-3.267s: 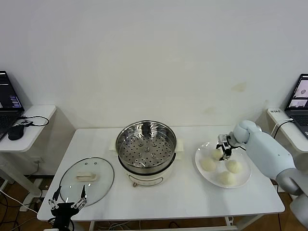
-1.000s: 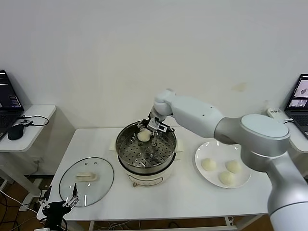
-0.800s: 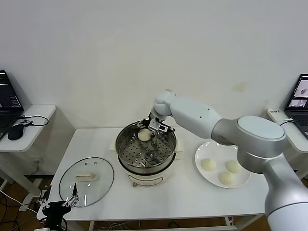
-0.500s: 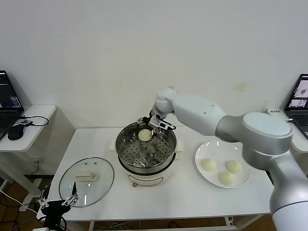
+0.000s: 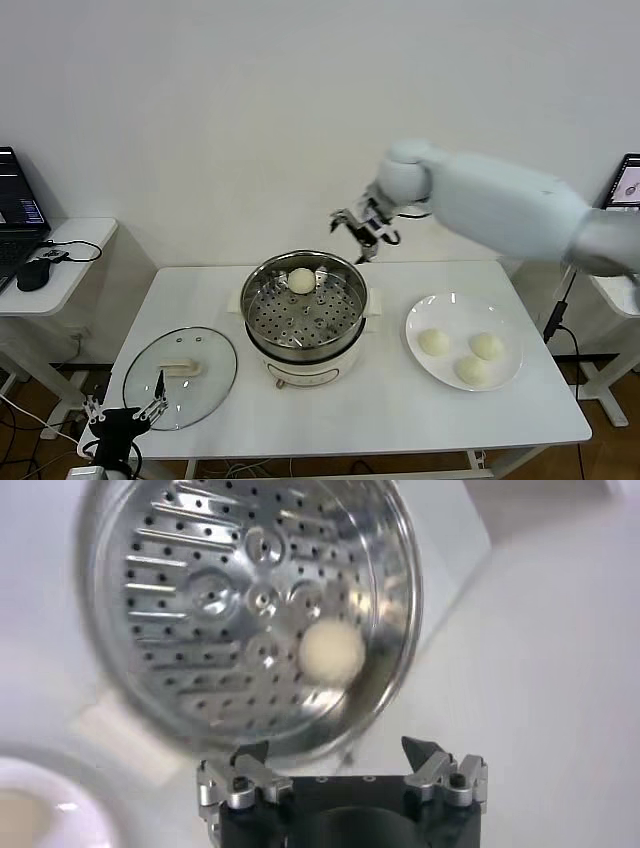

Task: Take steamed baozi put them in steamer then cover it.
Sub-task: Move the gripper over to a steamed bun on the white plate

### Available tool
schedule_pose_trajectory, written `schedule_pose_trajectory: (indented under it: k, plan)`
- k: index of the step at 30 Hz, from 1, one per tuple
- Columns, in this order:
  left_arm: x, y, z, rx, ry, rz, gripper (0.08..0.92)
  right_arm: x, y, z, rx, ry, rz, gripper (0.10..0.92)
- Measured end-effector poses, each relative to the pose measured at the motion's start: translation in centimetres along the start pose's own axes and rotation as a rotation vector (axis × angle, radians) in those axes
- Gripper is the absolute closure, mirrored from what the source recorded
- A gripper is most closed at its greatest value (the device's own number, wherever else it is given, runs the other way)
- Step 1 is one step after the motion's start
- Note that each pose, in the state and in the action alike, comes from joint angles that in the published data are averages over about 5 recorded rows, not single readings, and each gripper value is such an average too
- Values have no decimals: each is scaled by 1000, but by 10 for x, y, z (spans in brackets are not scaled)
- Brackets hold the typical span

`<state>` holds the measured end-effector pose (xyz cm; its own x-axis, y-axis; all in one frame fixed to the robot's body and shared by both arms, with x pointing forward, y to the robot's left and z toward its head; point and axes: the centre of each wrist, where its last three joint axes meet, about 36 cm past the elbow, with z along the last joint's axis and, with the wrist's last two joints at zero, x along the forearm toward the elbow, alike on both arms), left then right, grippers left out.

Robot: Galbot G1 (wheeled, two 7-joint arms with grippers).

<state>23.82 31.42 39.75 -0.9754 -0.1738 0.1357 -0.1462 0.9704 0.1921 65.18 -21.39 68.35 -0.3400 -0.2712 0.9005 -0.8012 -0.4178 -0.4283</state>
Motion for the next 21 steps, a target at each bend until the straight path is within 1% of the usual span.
schedule_pose_trajectory:
  k: [4, 8, 15, 21]
  plan:
    - [-2, 0, 1, -6, 0, 9, 177, 5, 40, 29, -98, 20, -20, 199]
    - [-3, 1, 3, -15, 5, 11, 177, -4, 77, 52, -166, 42, -43, 200]
    - [-3, 5, 9, -29, 22, 4, 177, -36, 125, 78, -246, 82, -89, 200]
    - [0, 6, 12, -38, 32, -1, 177, -74, 150, 87, -277, 102, -138, 199]
